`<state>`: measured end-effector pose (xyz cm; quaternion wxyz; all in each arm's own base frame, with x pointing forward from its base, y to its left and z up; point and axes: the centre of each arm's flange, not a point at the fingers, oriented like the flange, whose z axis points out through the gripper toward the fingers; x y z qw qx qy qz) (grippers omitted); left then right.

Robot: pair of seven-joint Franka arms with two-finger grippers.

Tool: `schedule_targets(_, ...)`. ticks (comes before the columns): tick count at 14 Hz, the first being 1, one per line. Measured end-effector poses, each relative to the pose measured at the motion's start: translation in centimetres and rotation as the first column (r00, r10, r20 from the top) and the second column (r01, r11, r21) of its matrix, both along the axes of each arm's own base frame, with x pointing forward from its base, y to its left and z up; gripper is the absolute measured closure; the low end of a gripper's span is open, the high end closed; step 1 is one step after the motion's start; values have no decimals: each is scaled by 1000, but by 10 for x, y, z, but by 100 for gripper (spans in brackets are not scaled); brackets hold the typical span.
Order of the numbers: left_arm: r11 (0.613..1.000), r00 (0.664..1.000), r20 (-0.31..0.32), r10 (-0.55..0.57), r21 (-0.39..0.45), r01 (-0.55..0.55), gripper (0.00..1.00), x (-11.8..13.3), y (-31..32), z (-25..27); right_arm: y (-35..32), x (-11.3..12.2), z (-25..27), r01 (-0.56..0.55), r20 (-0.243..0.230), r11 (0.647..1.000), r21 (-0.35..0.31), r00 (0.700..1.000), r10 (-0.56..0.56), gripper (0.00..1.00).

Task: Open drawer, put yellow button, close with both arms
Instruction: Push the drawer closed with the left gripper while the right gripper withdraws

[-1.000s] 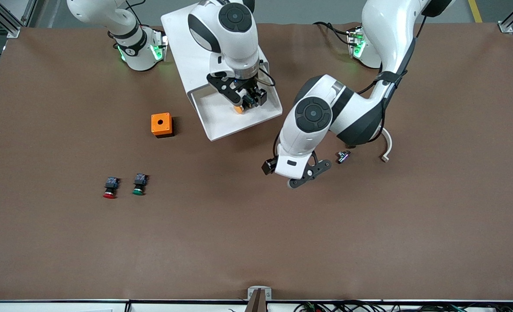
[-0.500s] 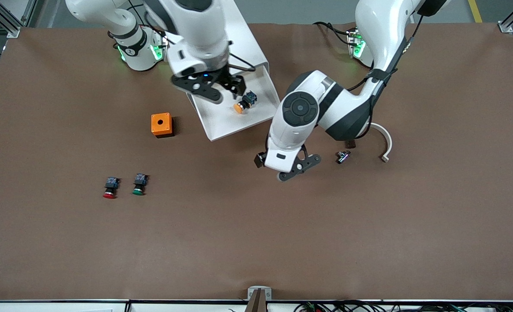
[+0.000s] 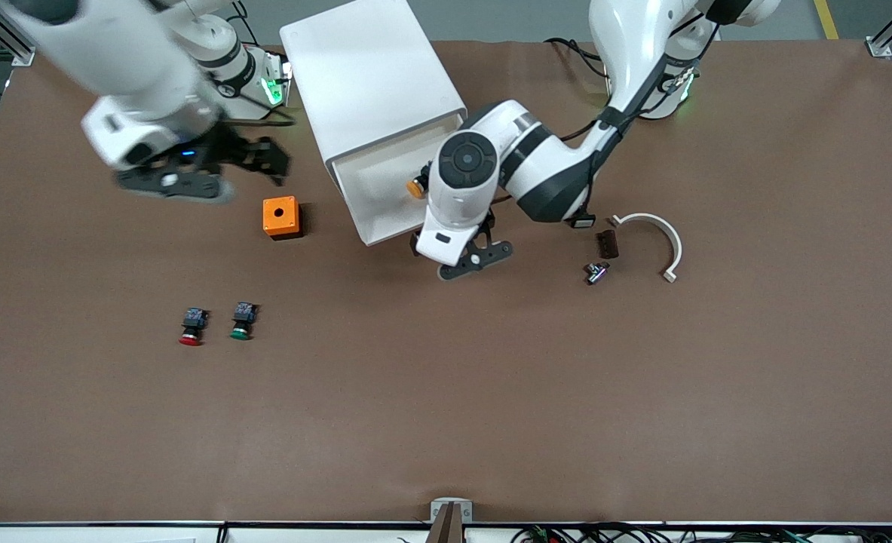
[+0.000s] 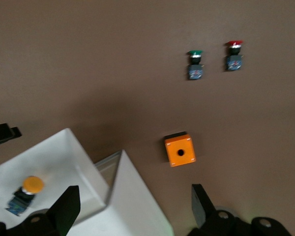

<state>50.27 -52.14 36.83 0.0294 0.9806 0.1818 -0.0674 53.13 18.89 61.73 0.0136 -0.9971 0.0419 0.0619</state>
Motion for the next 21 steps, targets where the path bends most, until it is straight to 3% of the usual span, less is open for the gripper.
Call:
schedule_targets(6,999,999,-32,-25,-26,25,0,-22,-19,0,-152,26,1,-86,-2,995,42,996,86,0)
schedule_targets(9,999,997,-66,-31,-47,28,0,-34,-29,-1,-176,35,-2,-57,35,998,13,998,57,0)
schedule_targets(12,998,995,-96,-41,-60,36,0,-49,-40,-4,-181,49,-22,-90,34,995,-47,995,91,0)
schedule_targets(17,995,987,-155,-49,-96,35,0,-70,-55,-6,-199,58,-35,-169,24,984,-48,985,171,0)
schedule_targets(21,993,976,-213,-49,-115,25,0,-86,-63,-13,-219,57,-35,-161,19,986,-44,987,162,0)
